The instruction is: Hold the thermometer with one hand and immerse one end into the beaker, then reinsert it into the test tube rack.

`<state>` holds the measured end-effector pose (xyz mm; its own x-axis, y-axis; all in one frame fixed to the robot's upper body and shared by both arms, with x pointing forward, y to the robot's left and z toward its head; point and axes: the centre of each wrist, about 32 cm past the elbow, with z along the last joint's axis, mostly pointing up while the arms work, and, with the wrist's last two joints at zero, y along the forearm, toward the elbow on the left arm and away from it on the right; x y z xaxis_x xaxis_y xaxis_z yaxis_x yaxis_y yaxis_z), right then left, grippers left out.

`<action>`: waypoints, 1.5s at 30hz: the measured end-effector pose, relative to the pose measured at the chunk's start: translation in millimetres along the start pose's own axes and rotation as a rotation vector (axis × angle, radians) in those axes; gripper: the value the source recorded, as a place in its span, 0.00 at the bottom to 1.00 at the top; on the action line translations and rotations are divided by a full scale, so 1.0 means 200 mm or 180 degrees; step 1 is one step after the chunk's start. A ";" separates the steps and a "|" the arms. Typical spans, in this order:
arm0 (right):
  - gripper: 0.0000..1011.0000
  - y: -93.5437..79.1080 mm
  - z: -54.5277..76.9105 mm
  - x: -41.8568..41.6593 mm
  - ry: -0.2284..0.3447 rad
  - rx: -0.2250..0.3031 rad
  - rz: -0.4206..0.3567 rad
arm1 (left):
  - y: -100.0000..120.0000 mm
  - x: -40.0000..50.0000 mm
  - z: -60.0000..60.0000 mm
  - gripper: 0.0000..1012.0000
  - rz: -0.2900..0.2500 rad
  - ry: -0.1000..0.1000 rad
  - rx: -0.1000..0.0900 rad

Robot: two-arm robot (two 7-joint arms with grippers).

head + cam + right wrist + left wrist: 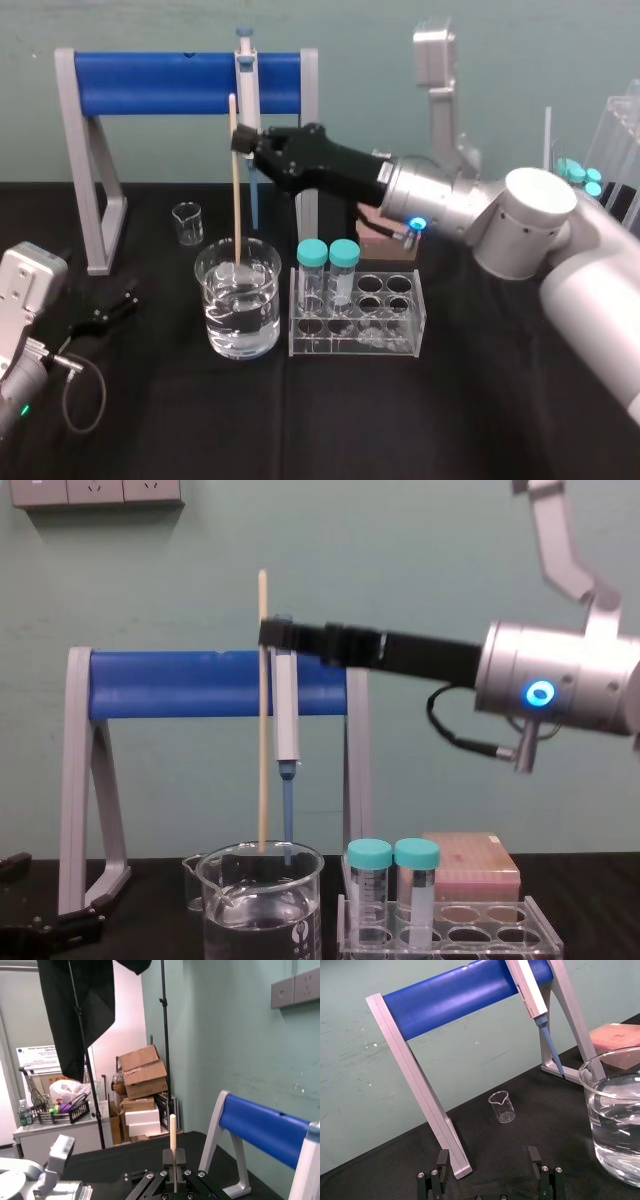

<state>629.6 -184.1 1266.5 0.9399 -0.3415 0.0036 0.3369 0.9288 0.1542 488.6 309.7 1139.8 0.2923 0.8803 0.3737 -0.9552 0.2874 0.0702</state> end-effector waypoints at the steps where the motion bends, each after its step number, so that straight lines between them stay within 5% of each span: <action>1: 0.03 -0.01 0.01 -0.003 0.0001 0.0000 -0.0005 | 0.00 0.000 0.00 0.99 0.0000 0.0000 0.0000; 15: 0.03 -0.26 0.33 -0.038 -0.0131 0.0073 -0.0323 | 0.00 0.000 0.00 0.99 0.0000 0.0000 0.0000; 20: 0.03 -0.40 0.40 -0.114 -0.0226 -0.0013 -0.0514 | 0.00 0.000 0.00 0.99 0.0000 0.0000 0.0000; 24: 0.03 -0.50 0.39 -0.196 -0.0192 -0.0091 -0.0693 | 0.00 0.000 0.00 0.99 0.0000 0.0000 0.0000; 32: 0.03 -0.64 0.34 -0.287 -0.0196 -0.0190 -0.0998 | 0.00 0.000 0.00 0.99 0.0000 0.0000 0.0000; 40: 0.03 -0.73 0.24 -0.333 -0.0130 -0.0291 -0.1270 | 0.00 0.000 0.00 0.99 0.0000 0.0000 0.0000; 45: 0.03 -0.74 0.18 -0.328 -0.0120 -0.0290 -0.1335 | 0.00 0.000 0.00 0.99 0.0000 0.0000 0.0000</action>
<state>515.8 -304.9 1278.7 0.7184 -0.6956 -0.0045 0.6945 0.7168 0.0620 488.6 309.7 1139.8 0.2923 0.8803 0.3737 -0.9552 0.2874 0.0703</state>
